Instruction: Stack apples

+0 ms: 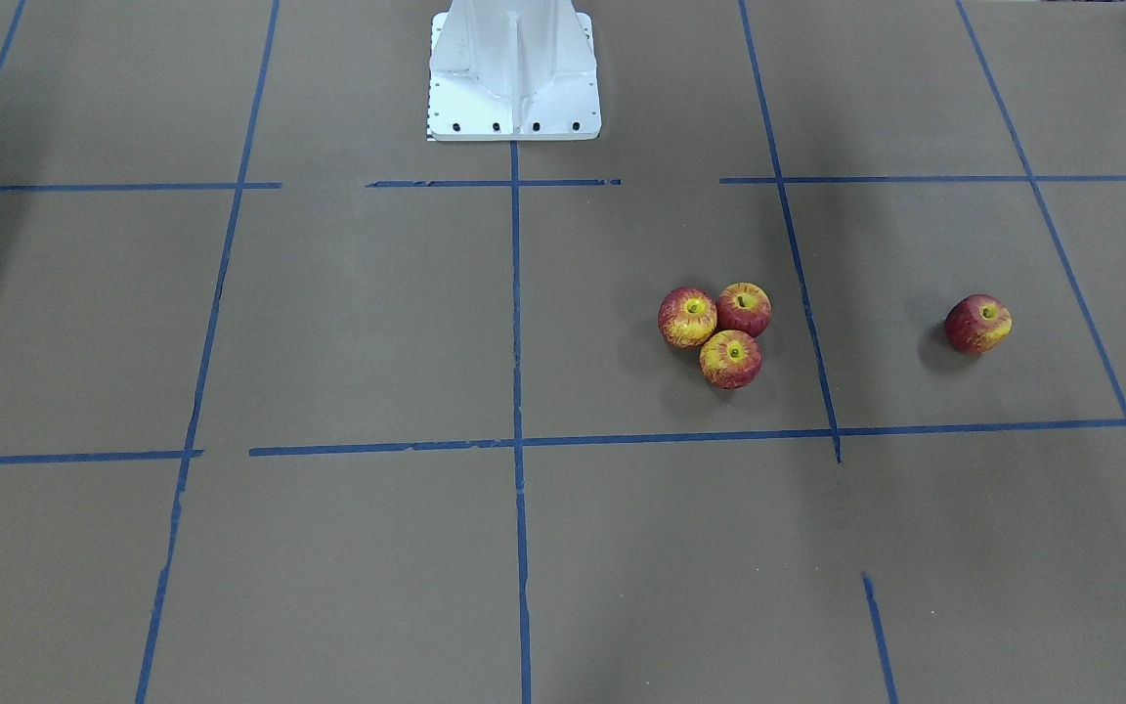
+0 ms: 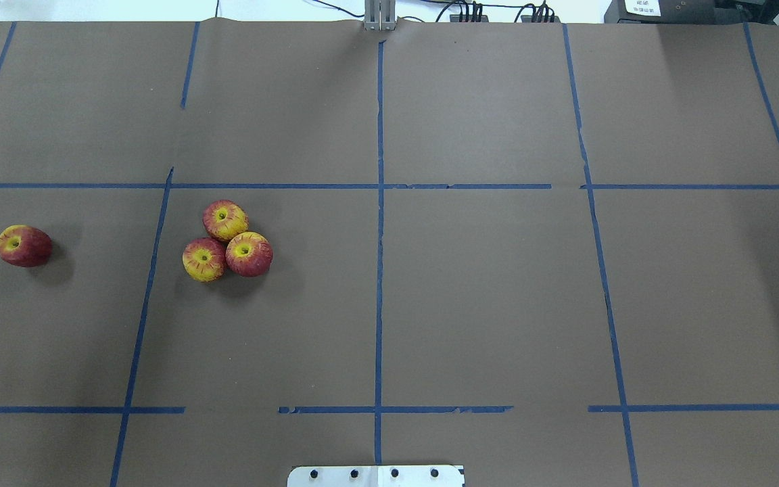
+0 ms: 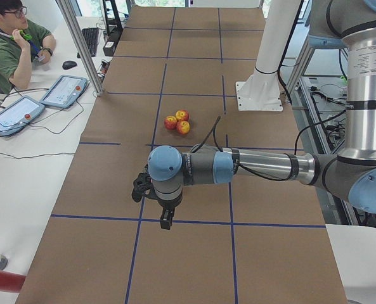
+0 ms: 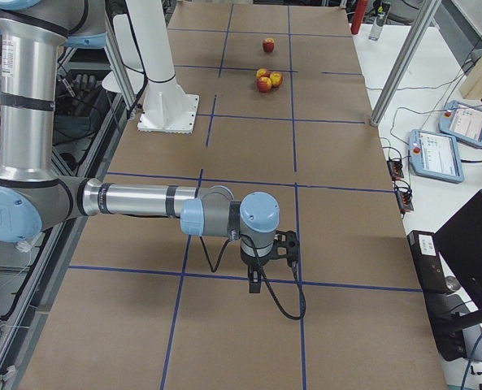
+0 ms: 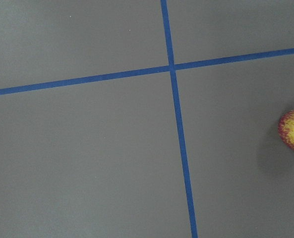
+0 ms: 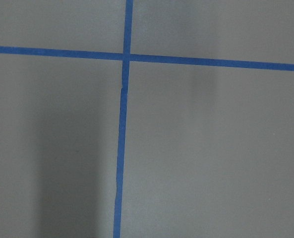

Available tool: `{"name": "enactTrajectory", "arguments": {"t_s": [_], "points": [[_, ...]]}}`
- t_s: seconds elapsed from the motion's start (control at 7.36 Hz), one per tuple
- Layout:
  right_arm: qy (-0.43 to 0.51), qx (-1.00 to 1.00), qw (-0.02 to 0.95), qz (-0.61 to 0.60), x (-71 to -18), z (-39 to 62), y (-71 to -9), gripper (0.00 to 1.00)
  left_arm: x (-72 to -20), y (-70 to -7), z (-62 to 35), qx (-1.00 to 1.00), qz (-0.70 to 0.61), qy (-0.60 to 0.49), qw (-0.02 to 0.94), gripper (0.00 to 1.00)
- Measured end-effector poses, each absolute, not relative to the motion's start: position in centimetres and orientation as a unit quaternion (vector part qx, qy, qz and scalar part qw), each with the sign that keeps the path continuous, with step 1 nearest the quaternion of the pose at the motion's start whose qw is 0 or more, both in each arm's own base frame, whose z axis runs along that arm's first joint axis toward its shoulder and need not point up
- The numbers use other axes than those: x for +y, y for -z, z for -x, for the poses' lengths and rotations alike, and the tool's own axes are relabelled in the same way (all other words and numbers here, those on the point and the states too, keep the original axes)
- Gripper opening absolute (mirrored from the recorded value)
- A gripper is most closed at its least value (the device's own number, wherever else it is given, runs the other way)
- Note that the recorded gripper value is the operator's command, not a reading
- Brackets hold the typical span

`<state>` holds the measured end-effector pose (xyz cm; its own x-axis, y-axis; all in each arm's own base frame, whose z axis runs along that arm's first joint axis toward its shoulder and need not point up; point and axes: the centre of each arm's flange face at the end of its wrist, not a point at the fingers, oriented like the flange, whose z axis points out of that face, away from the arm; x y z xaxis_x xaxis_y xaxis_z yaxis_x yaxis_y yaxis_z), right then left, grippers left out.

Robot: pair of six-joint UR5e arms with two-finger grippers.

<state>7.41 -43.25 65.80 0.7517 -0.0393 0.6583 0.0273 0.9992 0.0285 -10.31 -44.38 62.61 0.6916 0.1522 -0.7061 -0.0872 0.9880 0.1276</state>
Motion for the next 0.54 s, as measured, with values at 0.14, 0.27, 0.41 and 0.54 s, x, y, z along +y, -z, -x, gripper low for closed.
{"name": "enactTrajectory", "arguments": {"t_s": [0.14,0.27,0.41,0.54], "points": [[0.018,-0.352,0.936,-0.009,-43.25,-7.41,-65.8,1.0,-44.45,-62.55,10.28,0.388,-0.043,-0.066,0.918,1.0],[0.018,-0.352,0.936,-0.009,-43.25,-7.41,-65.79,1.0,-44.49,-62.44,10.25,0.389,-0.044,-0.066,0.918,1.0],[0.018,-0.352,0.936,-0.009,-43.25,-7.41,-65.8,1.0,-44.42,-62.44,10.23,0.39,-0.044,-0.066,0.917,1.0],[0.018,-0.352,0.936,-0.009,-43.25,-7.41,-65.79,1.0,-44.33,-62.38,10.15,0.389,-0.047,-0.068,0.917,1.0]]}}
